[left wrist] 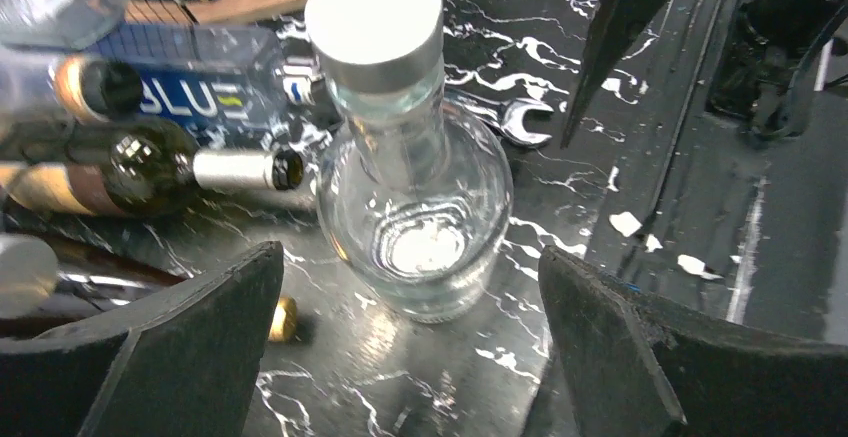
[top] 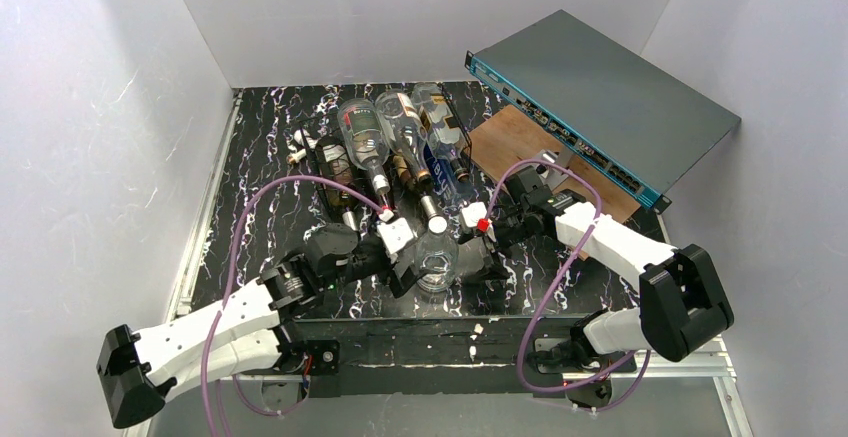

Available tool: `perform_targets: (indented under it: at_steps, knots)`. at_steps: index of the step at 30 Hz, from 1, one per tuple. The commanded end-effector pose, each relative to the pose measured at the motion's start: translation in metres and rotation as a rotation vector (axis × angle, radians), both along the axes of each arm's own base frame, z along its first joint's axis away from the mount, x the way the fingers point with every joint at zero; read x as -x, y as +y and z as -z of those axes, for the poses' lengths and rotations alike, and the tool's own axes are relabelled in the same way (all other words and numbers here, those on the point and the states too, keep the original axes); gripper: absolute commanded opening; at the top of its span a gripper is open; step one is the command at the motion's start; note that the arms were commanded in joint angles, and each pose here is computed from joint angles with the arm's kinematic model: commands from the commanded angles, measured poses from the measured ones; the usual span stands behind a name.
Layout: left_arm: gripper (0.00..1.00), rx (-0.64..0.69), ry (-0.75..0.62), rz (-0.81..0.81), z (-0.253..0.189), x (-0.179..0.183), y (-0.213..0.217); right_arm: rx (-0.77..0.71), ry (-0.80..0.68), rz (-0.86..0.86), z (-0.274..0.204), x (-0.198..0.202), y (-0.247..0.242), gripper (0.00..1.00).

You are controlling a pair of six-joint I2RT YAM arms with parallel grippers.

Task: Take the wine bottle off the wine rack
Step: Place the wine bottle at the center of the board, then move the wine bottle to the center of the board.

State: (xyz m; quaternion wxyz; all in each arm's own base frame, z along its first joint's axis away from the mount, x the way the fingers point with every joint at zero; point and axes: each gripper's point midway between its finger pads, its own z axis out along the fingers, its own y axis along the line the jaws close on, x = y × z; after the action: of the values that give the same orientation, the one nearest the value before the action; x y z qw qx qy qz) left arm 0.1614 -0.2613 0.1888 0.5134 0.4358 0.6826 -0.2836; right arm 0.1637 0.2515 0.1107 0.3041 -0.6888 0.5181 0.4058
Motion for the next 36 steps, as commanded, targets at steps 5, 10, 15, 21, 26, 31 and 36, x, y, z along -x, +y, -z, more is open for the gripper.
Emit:
perform_targets:
  at_steps: [5,10,15,21,26,31,36]
  knots:
    - [0.98,0.114,-0.276,0.076,-0.048,-0.018,-0.028,-0.008,-0.018,-0.014,-0.007,-0.004,0.002,1.0]
    - [0.98,0.145,-0.251,0.083,-0.046,-0.021,-0.04,-0.006,-0.018,-0.016,-0.006,-0.004,0.002,1.0]
    - [0.87,0.162,-0.236,0.07,-0.047,-0.026,-0.047,-0.005,-0.017,-0.017,-0.006,-0.003,0.001,1.0]
    - [0.75,0.163,-0.219,0.054,-0.044,-0.031,-0.051,-0.006,-0.017,-0.02,-0.006,-0.003,0.001,1.0]
    - [0.64,0.162,-0.191,0.047,-0.038,-0.034,-0.055,-0.007,-0.018,-0.023,-0.006,-0.002,0.001,1.0]
    - [0.46,0.173,-0.18,0.042,-0.038,-0.036,-0.058,-0.007,-0.021,-0.026,-0.006,-0.002,0.001,1.0]
    - [0.08,0.21,-0.13,0.055,-0.042,-0.033,-0.059,-0.003,-0.017,-0.03,-0.004,-0.001,0.0,1.0]
